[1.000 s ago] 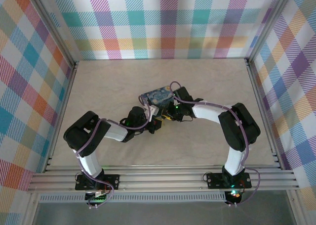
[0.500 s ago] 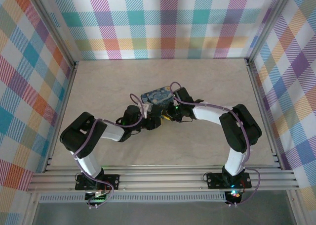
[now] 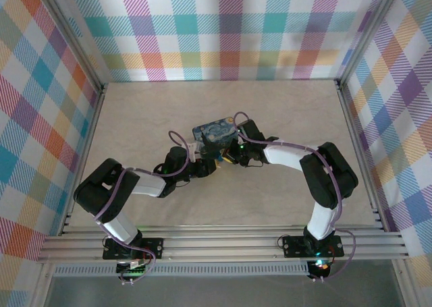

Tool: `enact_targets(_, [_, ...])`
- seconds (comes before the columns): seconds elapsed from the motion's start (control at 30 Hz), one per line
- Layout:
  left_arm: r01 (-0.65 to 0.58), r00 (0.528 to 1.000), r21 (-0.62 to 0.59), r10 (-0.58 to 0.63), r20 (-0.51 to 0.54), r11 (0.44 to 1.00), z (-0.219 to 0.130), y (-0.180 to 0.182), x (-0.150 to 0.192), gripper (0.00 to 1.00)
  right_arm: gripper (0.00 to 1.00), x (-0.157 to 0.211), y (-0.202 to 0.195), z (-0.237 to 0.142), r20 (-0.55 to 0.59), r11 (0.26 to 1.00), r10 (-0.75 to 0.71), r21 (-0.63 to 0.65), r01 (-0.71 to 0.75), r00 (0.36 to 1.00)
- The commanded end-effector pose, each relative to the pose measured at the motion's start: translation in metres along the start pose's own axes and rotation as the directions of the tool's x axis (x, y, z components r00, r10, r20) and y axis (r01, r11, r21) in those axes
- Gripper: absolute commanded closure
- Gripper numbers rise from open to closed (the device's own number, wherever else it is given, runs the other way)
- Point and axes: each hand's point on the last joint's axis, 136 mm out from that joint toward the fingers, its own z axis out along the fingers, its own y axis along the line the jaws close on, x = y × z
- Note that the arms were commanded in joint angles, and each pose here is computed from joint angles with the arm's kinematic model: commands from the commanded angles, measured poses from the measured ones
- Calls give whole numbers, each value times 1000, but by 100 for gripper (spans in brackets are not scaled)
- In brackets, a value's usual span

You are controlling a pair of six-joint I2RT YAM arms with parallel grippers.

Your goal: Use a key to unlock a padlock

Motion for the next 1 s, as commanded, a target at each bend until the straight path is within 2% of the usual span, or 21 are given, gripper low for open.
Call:
enact_targets(0.0, [-24,1000,-32,24,5,999,-4,4,-4,61,90,1,5,-6,36,1000,-5,-30,6,999])
enact_targets(0.17, [-28,1000,-40,28,6,999,-5,5,-3,63,63,-1,3,-7,102,996,-85,9,85,991])
enact_targets(0.33, [-33,999,-55,34,1,998,-11,9,2,63,47,1,2,3,132,988,-153,40,149,979])
enact_targets(0.5, [-53,999,-84,53,2,995,-20,13,4,63,43,3,5,13,139,979,-200,67,192,970])
enact_targets(0.73, [-68,998,-106,69,4,992,-30,17,6,63,42,-1,2,18,185,957,-271,154,244,945])
enact_targets(0.97, [-78,997,-114,79,-1,990,-36,19,9,63,42,-8,3,22,234,943,-323,161,291,917])
